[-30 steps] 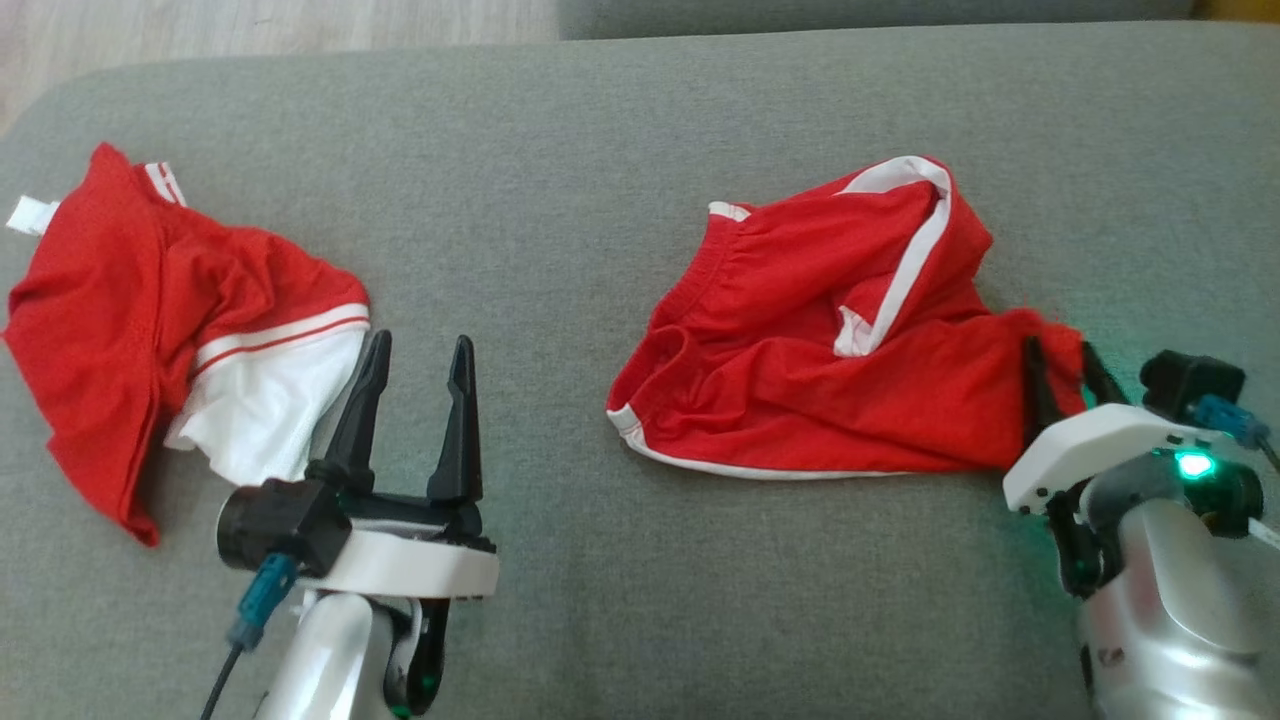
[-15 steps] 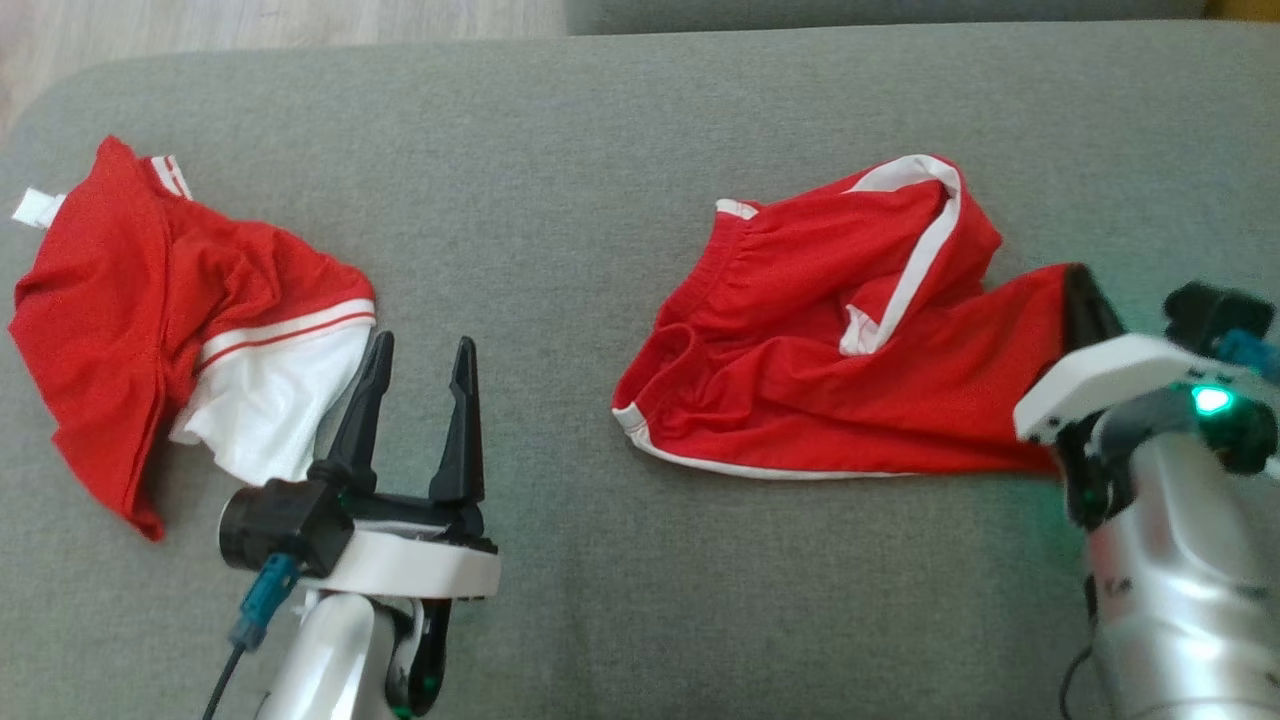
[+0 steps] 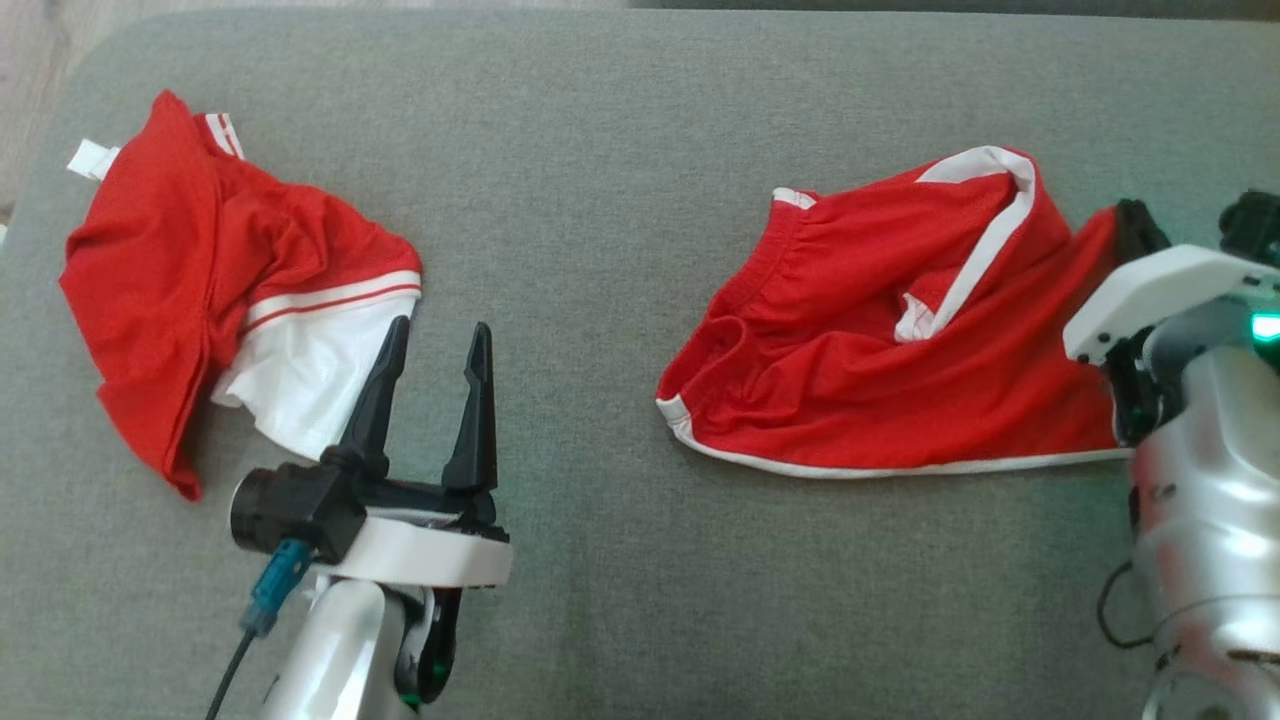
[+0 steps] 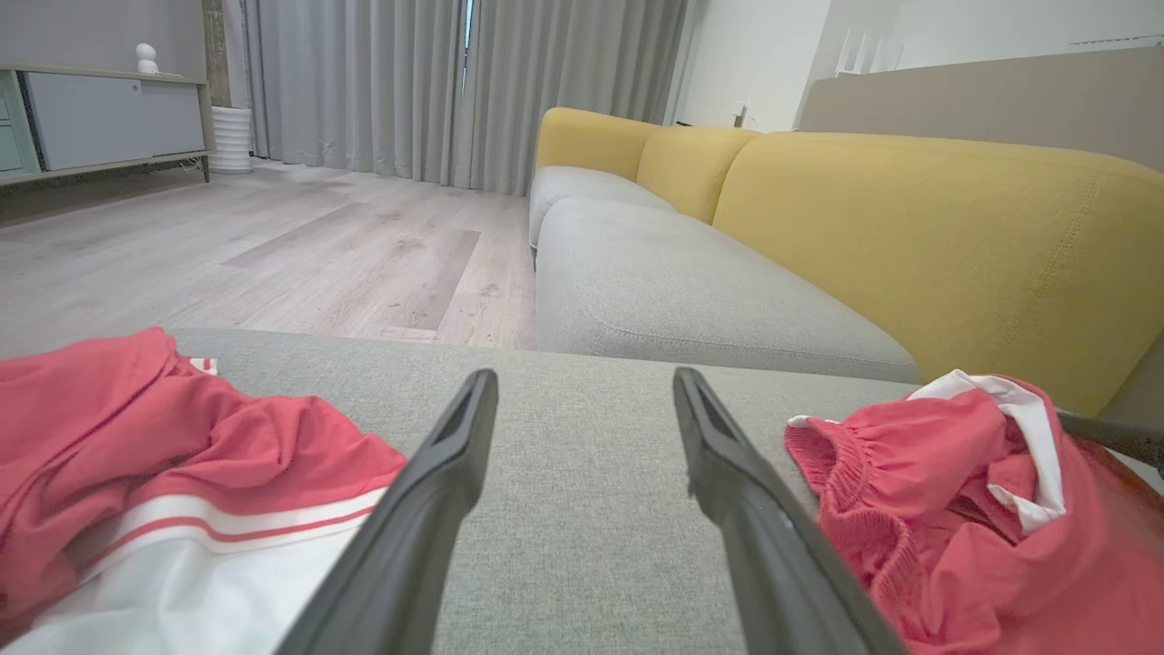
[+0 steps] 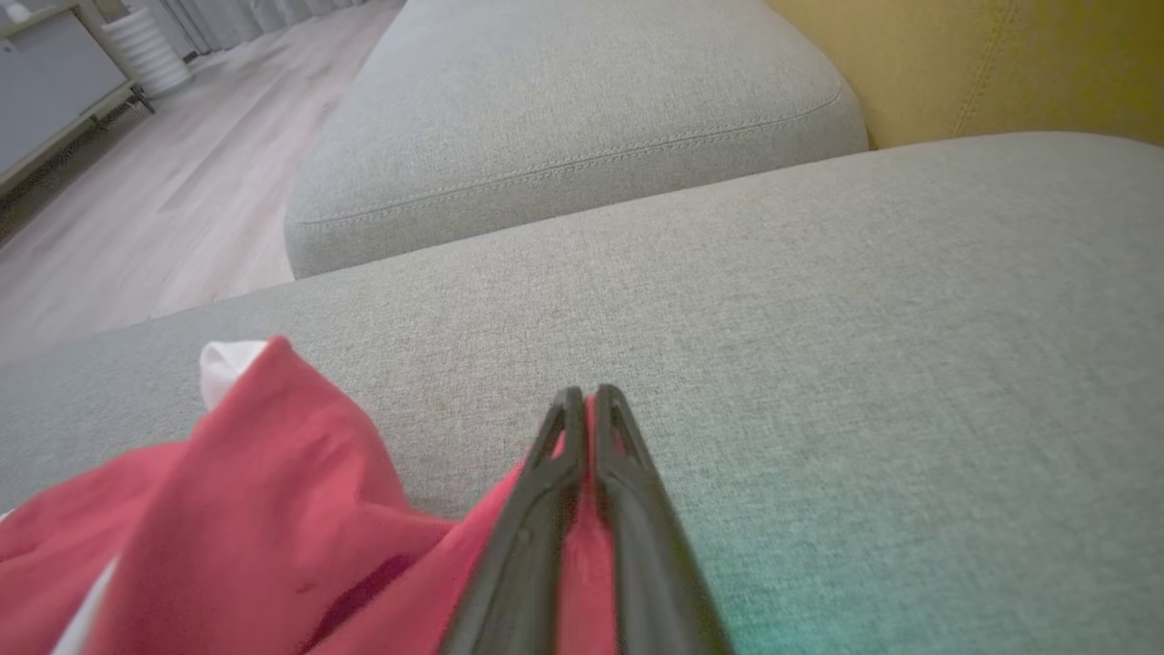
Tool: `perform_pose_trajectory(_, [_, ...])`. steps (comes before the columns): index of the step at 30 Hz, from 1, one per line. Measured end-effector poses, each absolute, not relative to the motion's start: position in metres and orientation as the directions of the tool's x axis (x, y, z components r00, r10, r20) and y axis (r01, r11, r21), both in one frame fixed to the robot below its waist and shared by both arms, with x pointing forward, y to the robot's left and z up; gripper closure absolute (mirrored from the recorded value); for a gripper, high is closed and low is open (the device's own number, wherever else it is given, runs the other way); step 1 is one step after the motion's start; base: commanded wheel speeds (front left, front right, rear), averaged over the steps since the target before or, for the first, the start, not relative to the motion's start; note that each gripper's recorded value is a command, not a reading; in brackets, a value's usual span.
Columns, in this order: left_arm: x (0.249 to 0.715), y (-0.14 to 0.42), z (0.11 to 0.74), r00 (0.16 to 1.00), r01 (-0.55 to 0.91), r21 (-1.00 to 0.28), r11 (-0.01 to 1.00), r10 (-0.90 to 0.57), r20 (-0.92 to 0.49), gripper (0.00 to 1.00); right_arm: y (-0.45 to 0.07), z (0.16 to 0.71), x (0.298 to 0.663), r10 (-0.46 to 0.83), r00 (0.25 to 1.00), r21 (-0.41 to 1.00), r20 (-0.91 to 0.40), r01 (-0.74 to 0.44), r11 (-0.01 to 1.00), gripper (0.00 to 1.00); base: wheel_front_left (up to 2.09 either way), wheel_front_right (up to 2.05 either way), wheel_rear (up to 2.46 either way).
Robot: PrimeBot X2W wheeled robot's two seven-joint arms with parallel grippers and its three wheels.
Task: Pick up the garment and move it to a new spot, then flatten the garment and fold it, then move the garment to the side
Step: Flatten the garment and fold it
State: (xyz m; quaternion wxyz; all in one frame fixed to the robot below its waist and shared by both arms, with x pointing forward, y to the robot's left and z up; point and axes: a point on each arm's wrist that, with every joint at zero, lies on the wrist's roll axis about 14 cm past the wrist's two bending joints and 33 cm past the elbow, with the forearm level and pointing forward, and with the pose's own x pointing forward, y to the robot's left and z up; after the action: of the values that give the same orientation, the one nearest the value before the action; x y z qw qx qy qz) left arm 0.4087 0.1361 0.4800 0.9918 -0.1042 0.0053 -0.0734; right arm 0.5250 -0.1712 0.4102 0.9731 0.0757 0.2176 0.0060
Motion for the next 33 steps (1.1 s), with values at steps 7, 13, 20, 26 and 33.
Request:
perform_pose_trajectory(7, [0.409,0.135,0.48,0.989,0.146,-0.208,0.967,-0.148,0.007,0.0,-0.176,0.421,0.534,0.033,0.924,0.1,-0.381,0.005,0.995,0.0,0.0,0.0,0.0])
perform_pose_trajectory(13, [0.412,0.13,0.493,0.986,0.165,-0.21,0.964,-0.16,0.043,0.0,-0.183,0.457,0.533,0.028,0.974,0.051,-0.223,-0.017,0.999,0.0,0.0,0.0,0.0])
perform_pose_trajectory(20, [0.41,0.115,0.508,0.976,0.215,-0.212,0.953,-0.2,0.087,0.0,-0.2,0.49,0.504,0.007,0.998,0.032,-0.066,-0.005,0.999,0.0,0.0,0.0,0.0])
perform_pose_trajectory(26, [0.401,0.102,0.509,0.968,0.248,-0.219,0.944,-0.233,0.091,0.0,-0.208,0.489,0.449,-0.013,1.0,0.056,-0.013,0.014,0.998,0.0,0.0,0.0,0.0])
perform_pose_trajectory(33, [0.4,0.091,0.516,0.957,0.285,-0.216,0.934,-0.266,0.111,0.0,-0.205,0.458,0.384,-0.024,0.997,0.097,-0.078,0.032,0.995,0.0,0.0,0.0,0.0])
